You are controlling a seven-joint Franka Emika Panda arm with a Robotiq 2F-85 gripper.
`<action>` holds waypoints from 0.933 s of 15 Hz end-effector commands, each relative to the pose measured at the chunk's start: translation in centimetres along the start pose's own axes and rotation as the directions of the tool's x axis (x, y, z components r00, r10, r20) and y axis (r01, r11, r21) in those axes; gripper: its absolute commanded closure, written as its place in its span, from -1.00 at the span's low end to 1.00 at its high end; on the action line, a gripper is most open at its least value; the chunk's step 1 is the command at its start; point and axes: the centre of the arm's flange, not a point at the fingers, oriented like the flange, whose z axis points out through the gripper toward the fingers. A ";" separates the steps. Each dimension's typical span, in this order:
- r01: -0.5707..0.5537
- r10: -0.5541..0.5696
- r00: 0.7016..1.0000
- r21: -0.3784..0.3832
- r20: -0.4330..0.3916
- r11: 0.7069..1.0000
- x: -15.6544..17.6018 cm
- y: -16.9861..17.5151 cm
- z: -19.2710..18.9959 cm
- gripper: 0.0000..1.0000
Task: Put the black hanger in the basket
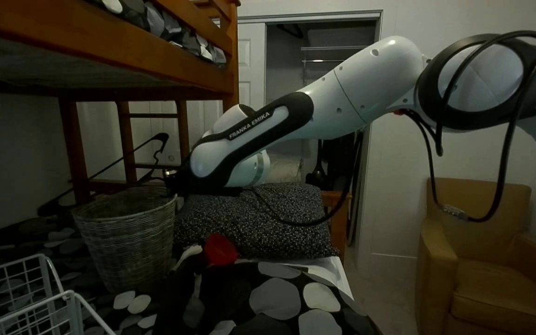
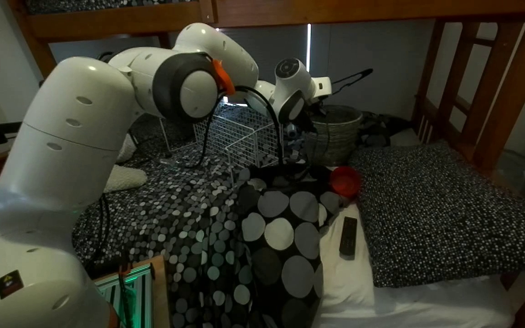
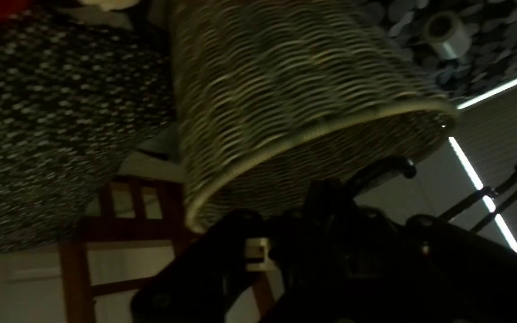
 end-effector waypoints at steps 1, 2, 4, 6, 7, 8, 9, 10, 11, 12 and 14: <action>0.067 -0.071 0.997 -0.190 -0.012 0.979 -1.5 1.5 -6.5 0.96; 0.090 -0.102 0.994 -0.236 -0.039 0.967 -1.4 2.1 -7.3 0.96; 0.148 -0.178 0.982 -0.321 -0.066 0.935 -0.9 2.4 -8.2 0.96; 0.202 -0.245 0.968 -0.402 -0.059 0.893 -1.3 2.7 -7.6 0.96; 0.223 -0.271 0.961 -0.421 -0.058 0.880 -2.0 2.9 -6.6 0.96; 0.246 -0.298 0.953 -0.438 -0.054 0.865 -2.2 2.6 -6.0 0.96; 0.260 -0.314 0.948 -0.436 -0.054 0.862 -2.9 2.1 -5.0 0.96; 0.273 -0.329 0.943 -0.427 -0.061 0.862 -3.1 1.0 -4.2 0.96; 0.286 -0.342 0.938 -0.418 -0.064 0.862 -3.6 -0.4 -3.8 0.96; 0.299 -0.349 0.935 -0.389 -0.064 0.871 -4.5 -2.0 -2.6 0.96; 0.332 -0.373 0.927 -0.374 -0.042 0.866 -6.5 -4.5 -1.1 0.96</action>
